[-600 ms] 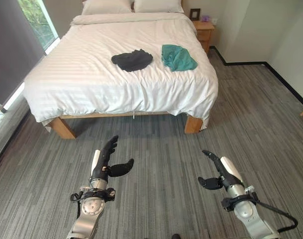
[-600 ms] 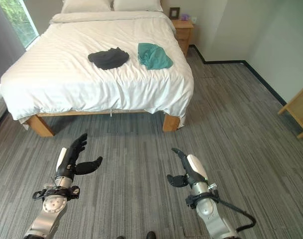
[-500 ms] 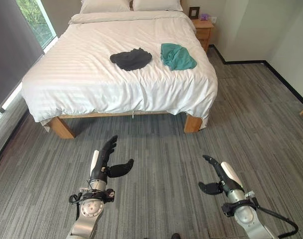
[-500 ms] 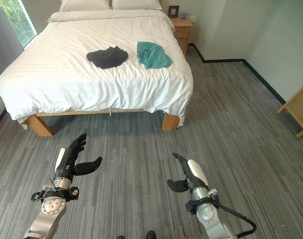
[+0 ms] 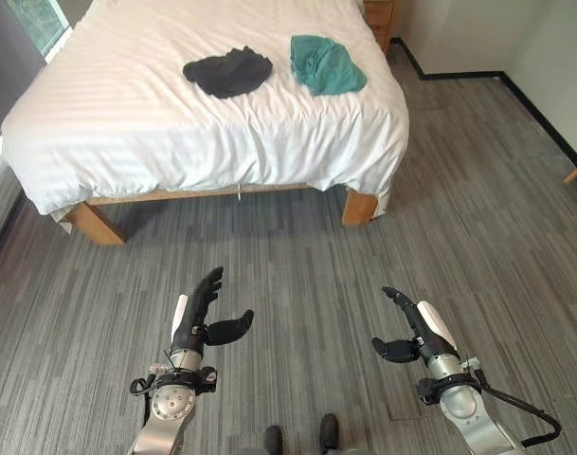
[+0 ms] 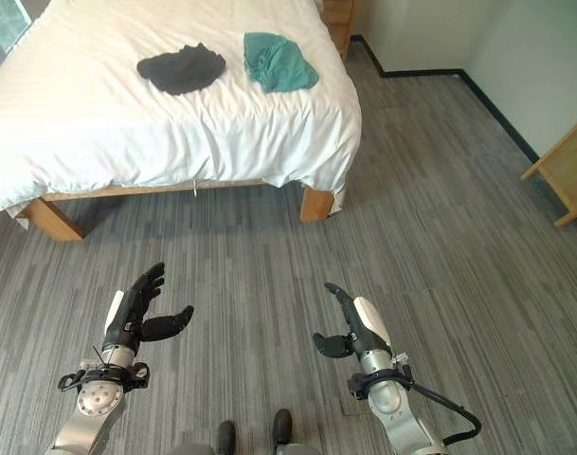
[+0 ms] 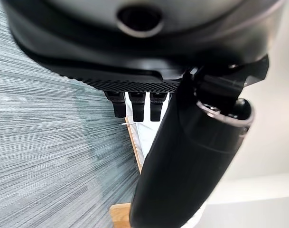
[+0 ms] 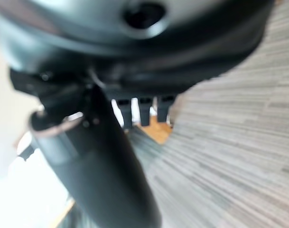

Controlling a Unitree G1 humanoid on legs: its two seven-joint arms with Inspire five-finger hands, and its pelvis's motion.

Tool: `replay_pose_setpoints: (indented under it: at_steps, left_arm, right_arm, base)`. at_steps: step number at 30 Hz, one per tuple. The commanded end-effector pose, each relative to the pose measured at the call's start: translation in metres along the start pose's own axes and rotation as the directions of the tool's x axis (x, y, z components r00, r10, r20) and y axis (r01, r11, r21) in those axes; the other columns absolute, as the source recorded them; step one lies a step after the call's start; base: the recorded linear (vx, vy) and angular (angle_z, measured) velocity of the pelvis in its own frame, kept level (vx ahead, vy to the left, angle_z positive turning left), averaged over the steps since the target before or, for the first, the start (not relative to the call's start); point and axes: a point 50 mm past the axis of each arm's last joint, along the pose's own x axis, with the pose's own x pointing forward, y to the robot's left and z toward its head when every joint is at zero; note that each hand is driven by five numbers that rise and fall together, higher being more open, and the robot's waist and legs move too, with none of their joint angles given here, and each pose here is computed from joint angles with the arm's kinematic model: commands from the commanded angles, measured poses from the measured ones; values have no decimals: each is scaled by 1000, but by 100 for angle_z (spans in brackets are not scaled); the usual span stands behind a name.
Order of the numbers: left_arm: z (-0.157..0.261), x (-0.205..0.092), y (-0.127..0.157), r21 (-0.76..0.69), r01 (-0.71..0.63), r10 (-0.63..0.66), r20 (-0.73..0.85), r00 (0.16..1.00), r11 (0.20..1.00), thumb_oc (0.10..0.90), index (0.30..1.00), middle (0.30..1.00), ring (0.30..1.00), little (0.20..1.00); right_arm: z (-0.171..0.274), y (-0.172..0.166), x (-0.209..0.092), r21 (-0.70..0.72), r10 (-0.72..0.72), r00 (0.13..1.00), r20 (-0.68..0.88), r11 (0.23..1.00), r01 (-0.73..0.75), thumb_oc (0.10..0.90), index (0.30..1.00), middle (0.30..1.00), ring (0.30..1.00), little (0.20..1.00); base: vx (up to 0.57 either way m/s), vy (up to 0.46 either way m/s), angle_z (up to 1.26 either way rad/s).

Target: Pick up bed clothes into laundry basket.

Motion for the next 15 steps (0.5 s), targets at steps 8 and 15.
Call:
replay_pose_setpoints:
  at_steps: [8,15]
  left_arm:
    - [36,9,8,-62,-35,46,189,981,997,800,900,900,900,900]
    - [11,-4,9,-50,-61,65,78,995,997,800,900,900,900,900]
  right_arm:
    - [44,-48,12,35,-184,958,219,983,181,800,900,900,900,900]
    - [37,-43,10,0,-146,972,182,989,148,800,900,900,900,900]
  base:
    - [264,16,-15]
    - [743,183,-39]
